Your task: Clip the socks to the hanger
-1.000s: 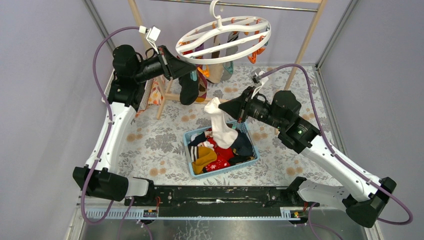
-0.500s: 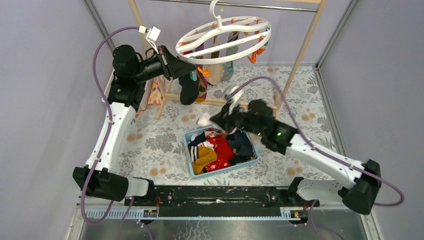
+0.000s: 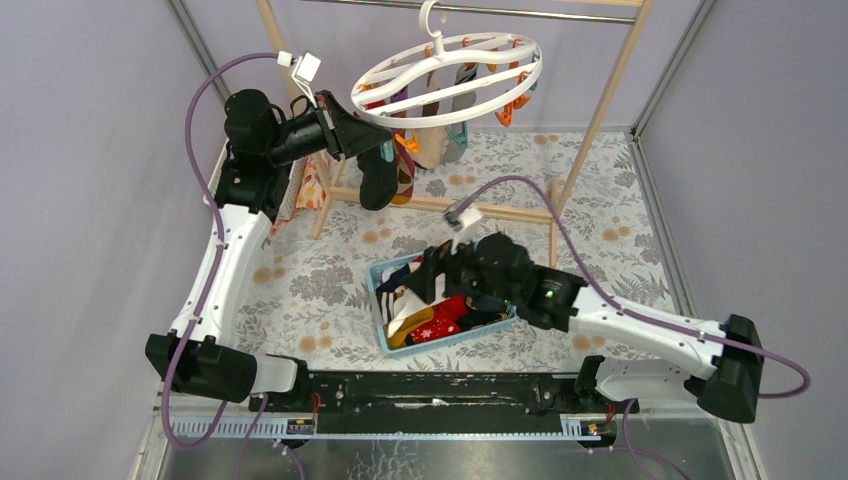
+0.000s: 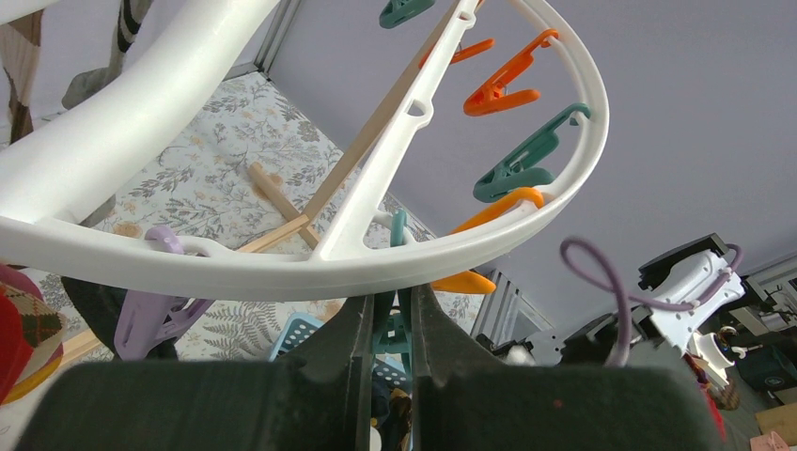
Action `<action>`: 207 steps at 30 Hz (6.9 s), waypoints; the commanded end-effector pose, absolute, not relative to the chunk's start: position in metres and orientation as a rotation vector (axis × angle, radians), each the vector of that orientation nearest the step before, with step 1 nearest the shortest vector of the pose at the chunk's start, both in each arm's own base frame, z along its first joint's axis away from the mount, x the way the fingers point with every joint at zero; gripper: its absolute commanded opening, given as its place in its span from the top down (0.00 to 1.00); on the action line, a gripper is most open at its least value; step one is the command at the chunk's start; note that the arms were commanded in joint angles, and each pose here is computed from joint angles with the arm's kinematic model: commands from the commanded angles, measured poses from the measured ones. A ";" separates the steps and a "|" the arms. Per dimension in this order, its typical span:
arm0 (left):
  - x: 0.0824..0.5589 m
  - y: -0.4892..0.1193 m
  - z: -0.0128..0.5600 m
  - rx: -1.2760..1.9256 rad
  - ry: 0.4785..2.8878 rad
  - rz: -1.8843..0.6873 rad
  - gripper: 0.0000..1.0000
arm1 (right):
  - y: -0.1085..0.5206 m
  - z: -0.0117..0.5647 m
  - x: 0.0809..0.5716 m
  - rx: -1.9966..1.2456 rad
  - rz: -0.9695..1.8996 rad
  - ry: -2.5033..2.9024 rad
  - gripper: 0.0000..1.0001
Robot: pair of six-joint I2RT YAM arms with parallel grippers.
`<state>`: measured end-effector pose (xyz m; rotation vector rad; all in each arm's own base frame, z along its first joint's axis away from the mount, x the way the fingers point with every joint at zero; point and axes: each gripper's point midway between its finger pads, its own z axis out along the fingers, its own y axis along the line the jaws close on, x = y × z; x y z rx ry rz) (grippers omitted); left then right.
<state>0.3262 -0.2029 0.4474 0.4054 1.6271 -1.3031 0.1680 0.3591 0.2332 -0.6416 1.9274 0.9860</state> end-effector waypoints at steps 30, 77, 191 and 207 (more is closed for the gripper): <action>0.308 -0.203 0.466 0.489 1.578 -1.318 0.98 | 0.286 0.142 0.261 0.858 1.250 2.279 0.35; 0.302 -0.204 0.465 0.507 1.574 -1.342 0.99 | 0.304 0.213 0.298 0.572 1.721 1.799 1.00; 0.283 -0.211 0.477 0.551 1.467 -1.510 0.99 | 0.338 0.475 0.242 -0.295 2.065 0.779 1.00; 0.272 -0.211 0.483 0.588 1.445 -1.513 0.53 | 0.338 0.480 0.247 -0.257 2.060 0.755 1.00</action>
